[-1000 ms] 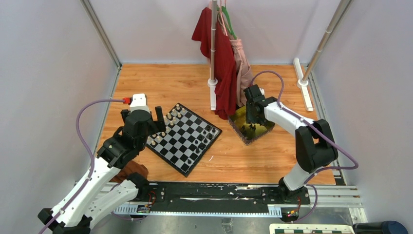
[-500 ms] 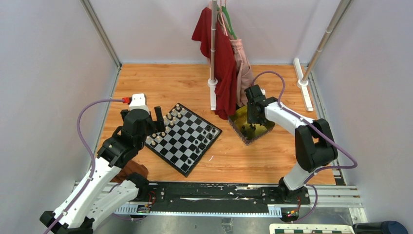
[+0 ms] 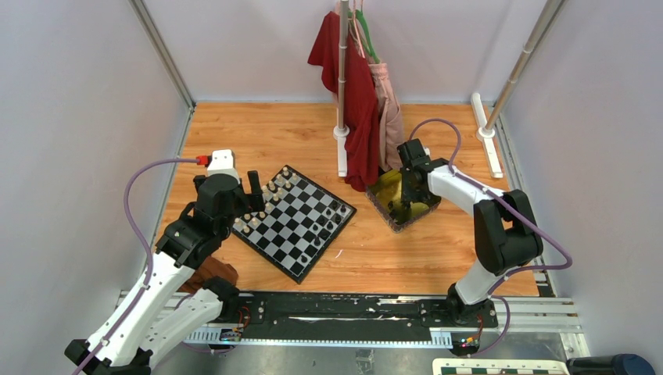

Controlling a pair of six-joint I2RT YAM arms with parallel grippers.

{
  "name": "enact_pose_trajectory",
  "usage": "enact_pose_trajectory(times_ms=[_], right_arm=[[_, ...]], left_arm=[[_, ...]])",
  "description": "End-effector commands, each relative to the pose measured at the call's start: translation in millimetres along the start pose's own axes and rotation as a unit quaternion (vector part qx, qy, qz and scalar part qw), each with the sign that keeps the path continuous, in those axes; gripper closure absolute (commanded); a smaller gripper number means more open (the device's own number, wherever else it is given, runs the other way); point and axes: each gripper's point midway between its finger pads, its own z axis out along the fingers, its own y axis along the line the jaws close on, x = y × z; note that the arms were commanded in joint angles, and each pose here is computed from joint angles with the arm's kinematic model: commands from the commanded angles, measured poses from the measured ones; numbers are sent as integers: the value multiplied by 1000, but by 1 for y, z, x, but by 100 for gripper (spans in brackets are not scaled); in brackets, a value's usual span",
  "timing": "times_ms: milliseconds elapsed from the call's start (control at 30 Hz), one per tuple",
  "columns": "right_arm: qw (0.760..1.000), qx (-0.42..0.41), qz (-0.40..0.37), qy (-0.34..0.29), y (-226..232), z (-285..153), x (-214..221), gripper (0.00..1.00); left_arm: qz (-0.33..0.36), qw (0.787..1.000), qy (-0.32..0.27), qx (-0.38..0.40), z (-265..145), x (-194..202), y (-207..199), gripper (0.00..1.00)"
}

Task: Set up the chess pieces on the board
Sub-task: Pick up the chess piece from the storage box.

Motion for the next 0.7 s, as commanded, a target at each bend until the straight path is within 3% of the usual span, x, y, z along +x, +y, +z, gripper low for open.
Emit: enact_pose_trajectory(times_ms=[0,167,400,667], right_arm=[[1000,2,10,16,-5,8,8,72],[1000,-2,12,19,-4,10,8,78],[1000,0,7,17,-6,8,6,99],[1000,4,0,-6,-11,-10,-5,100]], left_arm=[[0,1000,-1,1,2,1,0,0],[1,1000,1,-1,2,1,2,0],[-3,1000,0,-4,2,2,3,0],[-14,1000,2,-4,1,5,3,0]])
